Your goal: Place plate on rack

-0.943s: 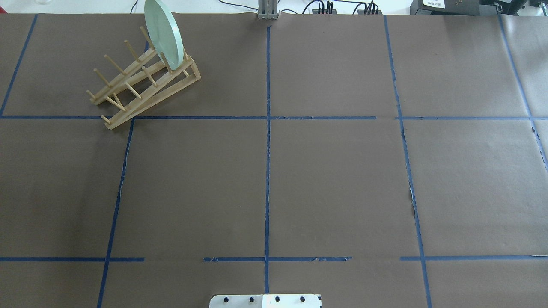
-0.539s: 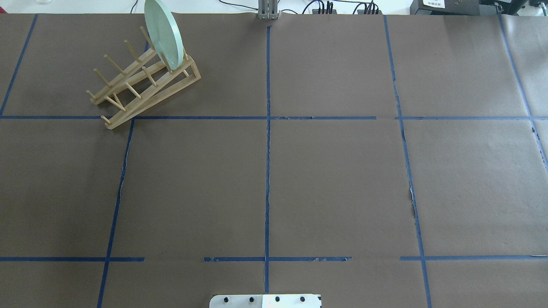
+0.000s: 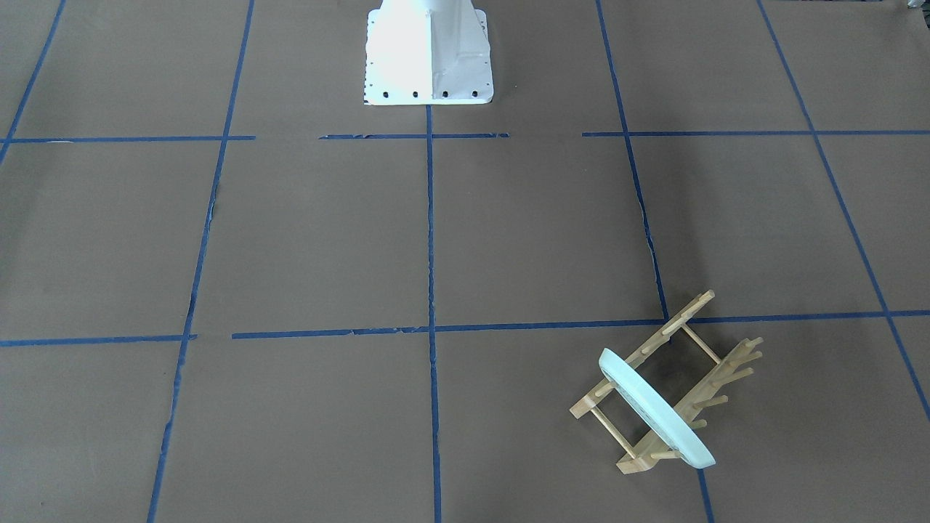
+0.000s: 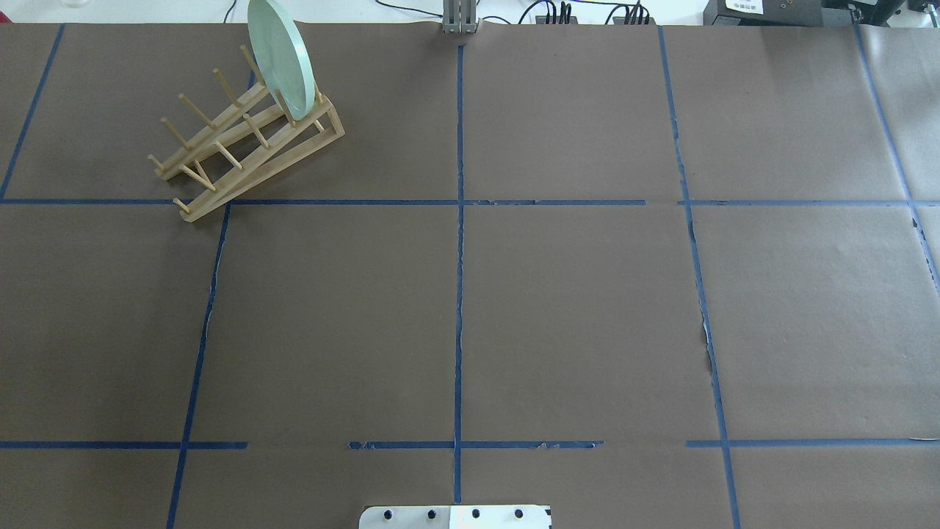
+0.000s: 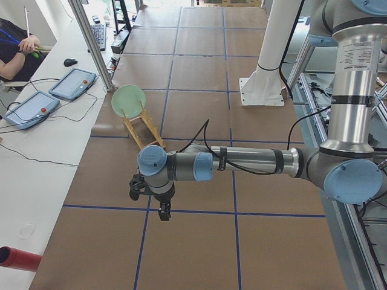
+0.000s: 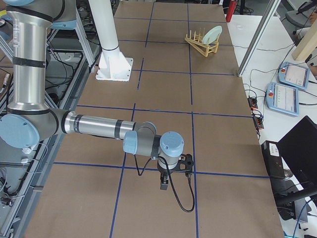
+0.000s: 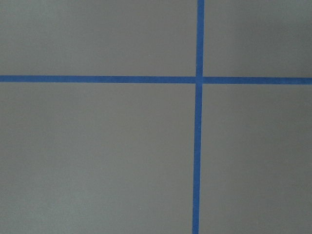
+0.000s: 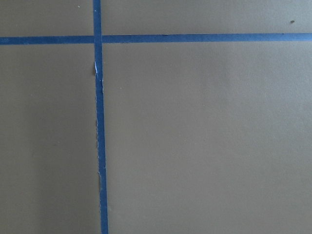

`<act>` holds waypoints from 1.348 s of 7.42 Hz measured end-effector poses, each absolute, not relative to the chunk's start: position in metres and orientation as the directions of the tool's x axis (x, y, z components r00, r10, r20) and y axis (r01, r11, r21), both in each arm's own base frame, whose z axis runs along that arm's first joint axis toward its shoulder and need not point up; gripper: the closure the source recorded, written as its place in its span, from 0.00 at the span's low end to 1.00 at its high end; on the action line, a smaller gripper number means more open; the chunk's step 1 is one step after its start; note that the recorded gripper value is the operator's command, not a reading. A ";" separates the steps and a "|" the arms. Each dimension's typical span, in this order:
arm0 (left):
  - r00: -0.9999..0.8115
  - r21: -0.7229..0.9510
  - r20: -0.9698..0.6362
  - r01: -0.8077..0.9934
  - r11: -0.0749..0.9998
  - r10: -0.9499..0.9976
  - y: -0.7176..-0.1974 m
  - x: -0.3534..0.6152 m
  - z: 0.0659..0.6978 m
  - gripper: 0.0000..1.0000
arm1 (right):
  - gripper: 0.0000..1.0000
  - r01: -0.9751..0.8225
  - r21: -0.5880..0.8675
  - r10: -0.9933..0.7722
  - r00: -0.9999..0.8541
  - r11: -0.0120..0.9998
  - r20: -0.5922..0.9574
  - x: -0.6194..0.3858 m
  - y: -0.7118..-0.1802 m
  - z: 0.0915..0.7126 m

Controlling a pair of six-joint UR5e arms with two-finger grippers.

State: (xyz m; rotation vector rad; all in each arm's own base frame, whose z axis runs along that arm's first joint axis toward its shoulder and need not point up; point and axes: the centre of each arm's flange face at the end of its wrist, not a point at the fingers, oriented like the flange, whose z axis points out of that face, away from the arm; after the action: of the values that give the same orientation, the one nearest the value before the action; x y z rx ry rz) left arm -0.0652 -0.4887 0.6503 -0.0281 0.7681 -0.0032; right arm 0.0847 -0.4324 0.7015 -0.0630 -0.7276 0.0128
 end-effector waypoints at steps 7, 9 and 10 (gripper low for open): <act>0.719 -0.023 -0.695 -0.003 1.000 -0.014 -0.484 -0.067 0.649 0.00 | 0.00 0.010 -0.062 0.034 0.747 0.998 0.664 0.085 -0.432 0.701; 0.719 -0.021 -0.695 -0.003 1.000 -0.012 -0.485 -0.067 0.648 0.00 | 0.00 0.010 -0.062 0.034 0.747 0.998 0.664 0.085 -0.432 0.701; 0.719 -0.021 -0.695 -0.003 1.000 -0.013 -0.485 -0.067 0.648 0.00 | 0.00 0.010 -0.062 0.034 0.747 0.998 0.664 0.085 -0.432 0.701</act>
State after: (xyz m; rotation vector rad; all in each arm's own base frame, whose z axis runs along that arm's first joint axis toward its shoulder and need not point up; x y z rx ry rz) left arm -0.0675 -0.4845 0.6480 -0.0213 0.7682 -0.0054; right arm 0.0845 -0.4324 0.7014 -0.0632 -0.7276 0.0127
